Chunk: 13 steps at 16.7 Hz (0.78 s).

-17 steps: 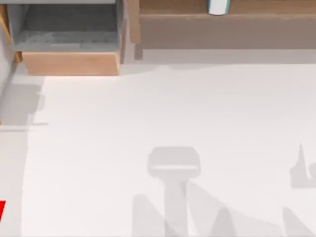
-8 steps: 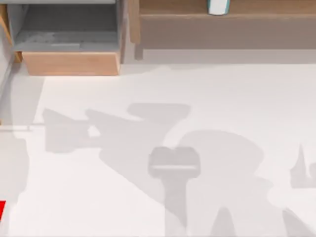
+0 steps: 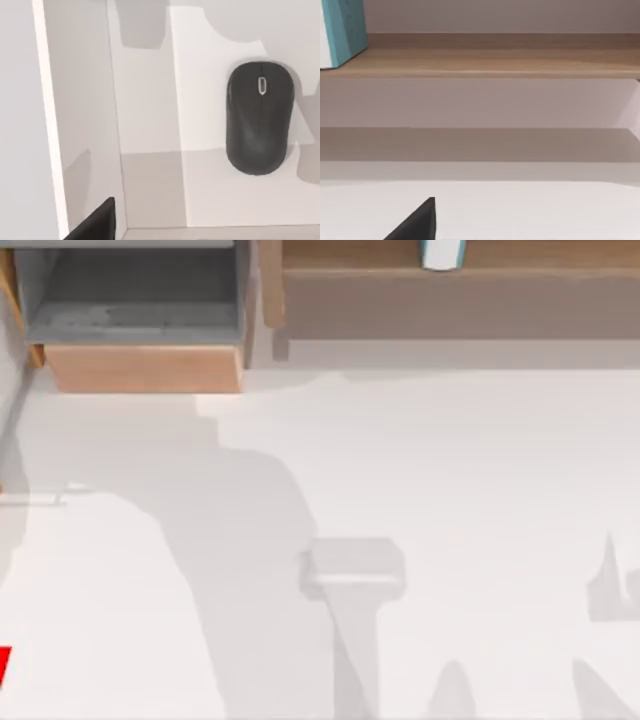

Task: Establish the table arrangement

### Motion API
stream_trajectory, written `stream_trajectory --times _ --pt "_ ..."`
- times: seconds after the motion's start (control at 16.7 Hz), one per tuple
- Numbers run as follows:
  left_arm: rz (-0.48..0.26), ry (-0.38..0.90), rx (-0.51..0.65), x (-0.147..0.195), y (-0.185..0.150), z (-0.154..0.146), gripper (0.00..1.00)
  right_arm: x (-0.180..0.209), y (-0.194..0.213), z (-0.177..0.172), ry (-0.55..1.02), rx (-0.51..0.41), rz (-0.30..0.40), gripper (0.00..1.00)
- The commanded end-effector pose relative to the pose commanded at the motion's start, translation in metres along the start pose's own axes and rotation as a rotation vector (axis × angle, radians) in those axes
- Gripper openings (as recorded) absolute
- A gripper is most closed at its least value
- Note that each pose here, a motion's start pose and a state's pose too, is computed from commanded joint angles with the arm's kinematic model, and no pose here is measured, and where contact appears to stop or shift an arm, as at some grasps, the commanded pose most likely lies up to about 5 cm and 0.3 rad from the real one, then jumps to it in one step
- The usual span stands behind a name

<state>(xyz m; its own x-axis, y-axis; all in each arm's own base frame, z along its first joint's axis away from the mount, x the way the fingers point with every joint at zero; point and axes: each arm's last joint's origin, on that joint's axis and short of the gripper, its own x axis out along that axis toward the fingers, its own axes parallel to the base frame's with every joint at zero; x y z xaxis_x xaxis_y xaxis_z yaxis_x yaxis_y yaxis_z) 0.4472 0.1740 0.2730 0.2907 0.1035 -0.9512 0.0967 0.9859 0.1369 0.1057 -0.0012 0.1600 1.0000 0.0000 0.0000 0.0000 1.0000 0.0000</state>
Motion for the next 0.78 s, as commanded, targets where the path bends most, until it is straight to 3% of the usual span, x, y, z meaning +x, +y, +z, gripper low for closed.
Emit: stream_trajectory --times 0.36,0.54,0.78 --pt "-0.114 0.156 -0.024 0.090 -0.005 0.007 1.00 0.000 0.000 0.000 0.000 0.000 0.000 1.00" --pt "-0.135 0.181 -0.028 0.109 -0.009 0.008 1.00 0.000 0.000 0.000 0.000 0.000 0.000 1.00" --pt "-0.136 0.183 -0.028 0.111 -0.010 0.008 1.00 0.000 0.000 0.000 0.000 0.000 0.000 1.00"
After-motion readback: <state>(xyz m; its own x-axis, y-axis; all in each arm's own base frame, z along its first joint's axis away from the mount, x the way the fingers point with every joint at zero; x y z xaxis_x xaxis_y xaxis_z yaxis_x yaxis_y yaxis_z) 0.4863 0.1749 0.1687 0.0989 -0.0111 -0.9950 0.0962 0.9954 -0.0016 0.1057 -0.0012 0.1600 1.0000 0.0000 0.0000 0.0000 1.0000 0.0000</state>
